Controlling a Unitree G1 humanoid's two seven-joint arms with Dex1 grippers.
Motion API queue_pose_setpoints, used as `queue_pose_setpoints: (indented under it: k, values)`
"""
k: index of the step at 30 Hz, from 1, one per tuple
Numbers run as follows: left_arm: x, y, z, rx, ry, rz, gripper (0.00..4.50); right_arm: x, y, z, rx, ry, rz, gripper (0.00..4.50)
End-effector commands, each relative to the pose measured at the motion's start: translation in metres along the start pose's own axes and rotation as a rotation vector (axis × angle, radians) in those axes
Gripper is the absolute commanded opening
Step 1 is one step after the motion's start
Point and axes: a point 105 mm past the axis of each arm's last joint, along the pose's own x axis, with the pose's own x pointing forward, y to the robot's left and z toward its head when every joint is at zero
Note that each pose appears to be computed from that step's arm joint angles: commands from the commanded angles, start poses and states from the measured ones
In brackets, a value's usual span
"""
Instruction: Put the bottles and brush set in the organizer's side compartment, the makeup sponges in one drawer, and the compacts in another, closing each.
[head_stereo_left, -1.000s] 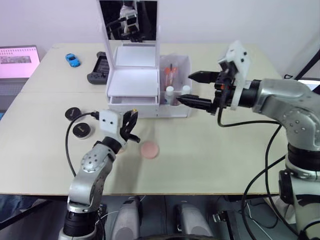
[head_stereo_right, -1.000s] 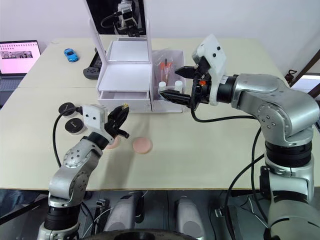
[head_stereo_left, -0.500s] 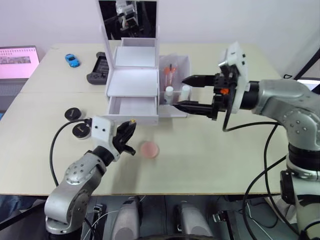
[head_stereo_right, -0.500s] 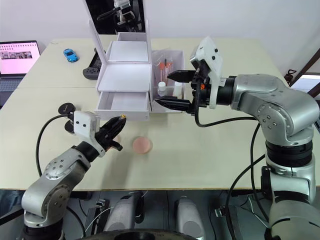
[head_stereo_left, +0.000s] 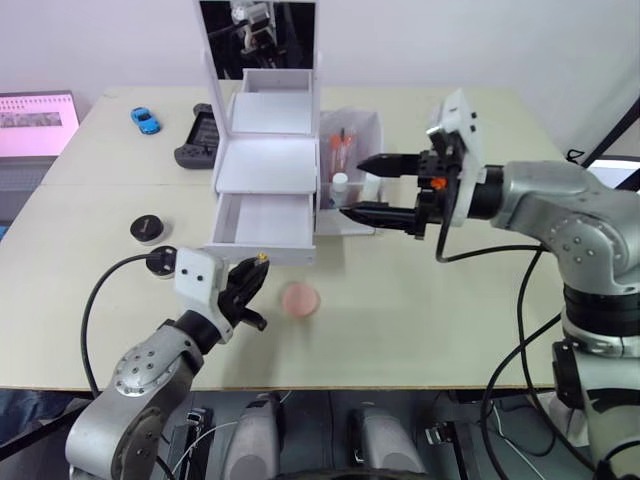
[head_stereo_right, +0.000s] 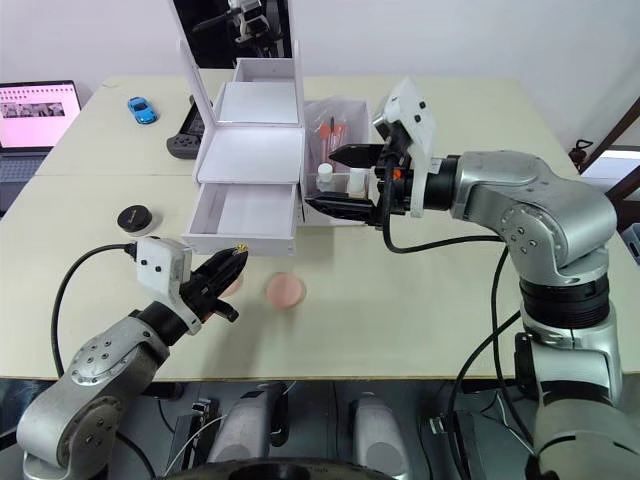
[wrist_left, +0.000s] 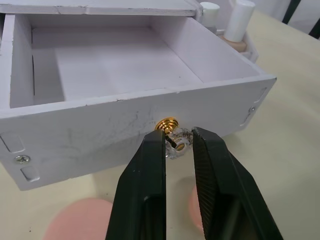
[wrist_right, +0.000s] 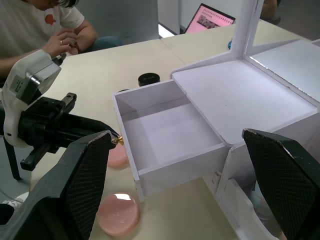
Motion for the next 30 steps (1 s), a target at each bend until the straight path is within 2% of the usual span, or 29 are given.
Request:
queue_pose_setpoints:
  k: [1, 4, 5, 9, 14, 17, 20, 24, 26, 28, 30]
  values:
    - [-0.002, 0.000, 0.006, -0.010, -0.030, 0.002, 2.79, -0.001, 0.001, 0.015, -0.059, -0.039, 0.004, 4.50]
    - [-0.011, -0.003, 0.012, 0.035, -0.038, -0.067, 4.26, -0.005, 0.001, 0.012, -0.067, -0.009, 0.013, 4.50]
    - [-0.014, -0.004, 0.013, 0.050, -0.039, -0.088, 4.39, -0.006, 0.001, 0.010, -0.070, 0.003, 0.017, 4.50]
    - [-0.039, 0.009, 0.024, 0.068, -0.069, -0.182, 4.39, -0.018, 0.000, 0.001, -0.075, 0.055, 0.042, 4.50]
    - [-0.067, 0.063, 0.023, 0.154, 0.004, -0.186, 4.39, -0.042, -0.014, -0.008, -0.088, 0.105, -0.014, 4.50]
    - [-0.073, 0.116, 0.026, 0.248, 0.057, -0.099, 4.39, -0.059, -0.024, -0.010, -0.106, 0.111, -0.078, 4.50]
    - [-0.090, 0.176, 0.020, 0.366, 0.153, -0.007, 4.39, -0.082, -0.030, -0.019, -0.088, 0.125, -0.154, 4.50]
    - [-0.105, 0.234, 0.033, 0.367, 0.178, 0.122, 4.39, -0.121, -0.037, -0.043, -0.066, 0.179, -0.290, 4.50]
    - [-0.109, 0.254, 0.039, 0.356, 0.191, 0.166, 4.39, -0.139, -0.040, -0.053, -0.016, 0.175, -0.368, 4.50]
    - [-0.111, 0.267, 0.044, 0.352, 0.199, 0.188, 4.39, -0.153, -0.038, -0.067, 0.004, 0.226, -0.403, 4.50]
    - [-0.111, 0.277, 0.047, 0.354, 0.205, 0.208, 4.39, -0.164, -0.039, -0.074, 0.030, 0.218, -0.462, 4.50]
